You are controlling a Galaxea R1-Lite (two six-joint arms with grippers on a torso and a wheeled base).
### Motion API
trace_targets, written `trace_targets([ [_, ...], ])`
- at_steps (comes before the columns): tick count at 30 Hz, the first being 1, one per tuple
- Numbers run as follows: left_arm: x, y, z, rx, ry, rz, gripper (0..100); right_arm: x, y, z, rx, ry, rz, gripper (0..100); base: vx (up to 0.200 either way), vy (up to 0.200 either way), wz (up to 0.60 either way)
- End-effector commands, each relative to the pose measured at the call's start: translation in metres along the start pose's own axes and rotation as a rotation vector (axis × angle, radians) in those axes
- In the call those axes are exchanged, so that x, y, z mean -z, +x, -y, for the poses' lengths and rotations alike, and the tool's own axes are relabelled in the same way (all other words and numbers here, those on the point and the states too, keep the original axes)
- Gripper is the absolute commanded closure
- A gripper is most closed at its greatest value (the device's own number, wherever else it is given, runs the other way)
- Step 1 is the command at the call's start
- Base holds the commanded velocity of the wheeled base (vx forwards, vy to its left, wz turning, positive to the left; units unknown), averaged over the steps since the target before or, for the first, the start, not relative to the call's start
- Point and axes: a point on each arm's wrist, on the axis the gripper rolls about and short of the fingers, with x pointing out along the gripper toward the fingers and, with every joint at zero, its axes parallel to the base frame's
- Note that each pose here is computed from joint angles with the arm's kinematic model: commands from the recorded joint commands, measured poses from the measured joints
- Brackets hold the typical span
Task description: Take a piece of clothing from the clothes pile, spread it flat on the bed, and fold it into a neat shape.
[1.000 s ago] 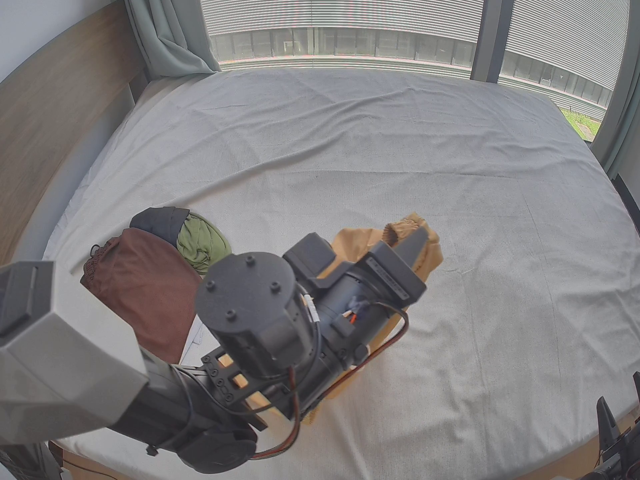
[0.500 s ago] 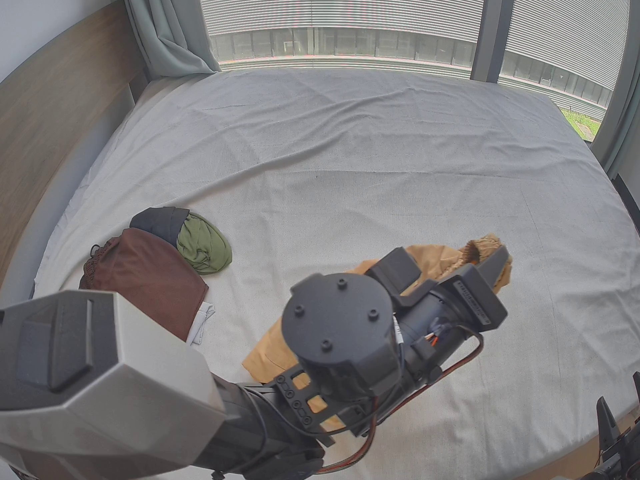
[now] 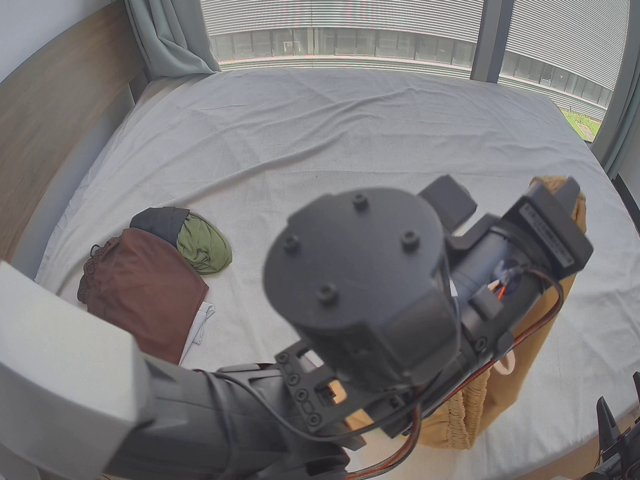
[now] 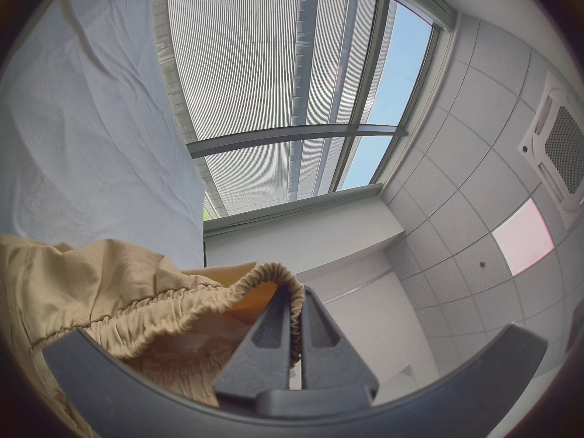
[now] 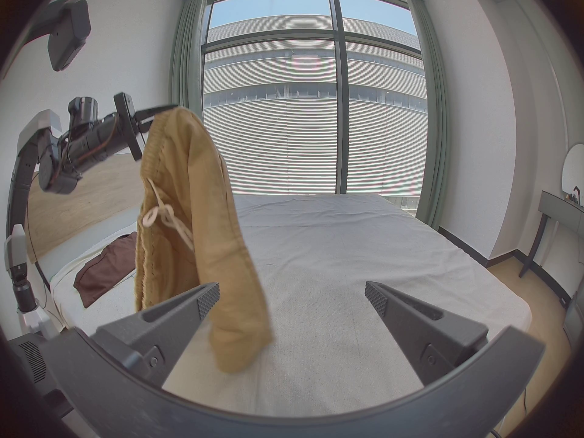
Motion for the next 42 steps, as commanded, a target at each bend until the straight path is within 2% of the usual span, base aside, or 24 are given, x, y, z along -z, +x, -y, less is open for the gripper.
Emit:
trace_targets([
  [1, -0.025, -0.007, 0.044, 0.076, -0.047, 0.043, 100, 0.005, 0.001, 0.000, 0.001, 0.000, -0.007, 0, 0.000, 0.000, 0.00],
  [4, -0.028, -0.010, 0.048, 0.080, -0.062, 0.048, 100, 0.005, 0.001, 0.000, 0.001, 0.000, -0.007, 0, 0.000, 0.000, 0.00],
  [8, -0.041, -0.020, 0.024, 0.003, -0.038, 0.070, 100, 0.005, 0.001, 0.000, 0.001, 0.000, -0.007, 0, 0.000, 0.000, 0.00],
  [9, -0.055, -0.028, 0.015, -0.035, -0.018, 0.095, 100, 0.005, 0.001, 0.000, 0.001, 0.000, -0.007, 0, 0.000, 0.000, 0.00],
  [13, -0.062, -0.037, 0.003, -0.083, -0.003, 0.096, 100, 0.005, 0.001, 0.000, 0.001, 0.000, -0.007, 0, 0.000, 0.000, 0.00],
  [14, -0.064, -0.049, -0.011, -0.137, 0.011, 0.085, 100, 0.005, 0.001, 0.000, 0.001, 0.000, -0.007, 0, 0.000, 0.000, 0.00],
  [16, -0.065, -0.057, -0.020, -0.166, 0.019, 0.078, 100, 0.005, 0.001, 0.000, 0.001, 0.000, -0.007, 0, 0.000, 0.000, 0.00],
  [22, -0.078, -0.075, -0.046, -0.211, 0.045, 0.100, 100, 0.005, 0.001, 0.000, 0.001, 0.000, -0.007, 0, 0.000, 0.000, 0.00],
  [27, -0.078, -0.085, -0.059, -0.244, 0.053, 0.108, 100, 0.005, 0.001, 0.000, 0.001, -0.002, -0.007, 0, 0.000, 0.000, 0.00],
  [33, -0.087, -0.098, -0.075, -0.268, 0.102, 0.146, 100, 0.005, 0.001, 0.000, -0.001, 0.000, -0.007, 0, 0.000, 0.000, 0.00],
  [38, -0.102, -0.112, -0.089, -0.287, 0.125, 0.189, 100, 0.005, 0.001, 0.000, 0.001, -0.002, -0.007, 0, 0.000, 0.000, 0.00],
  [42, -0.114, -0.126, -0.100, -0.348, 0.160, 0.212, 100, 0.005, 0.001, 0.000, -0.001, -0.002, -0.007, 0, 0.000, 0.000, 0.00],
])
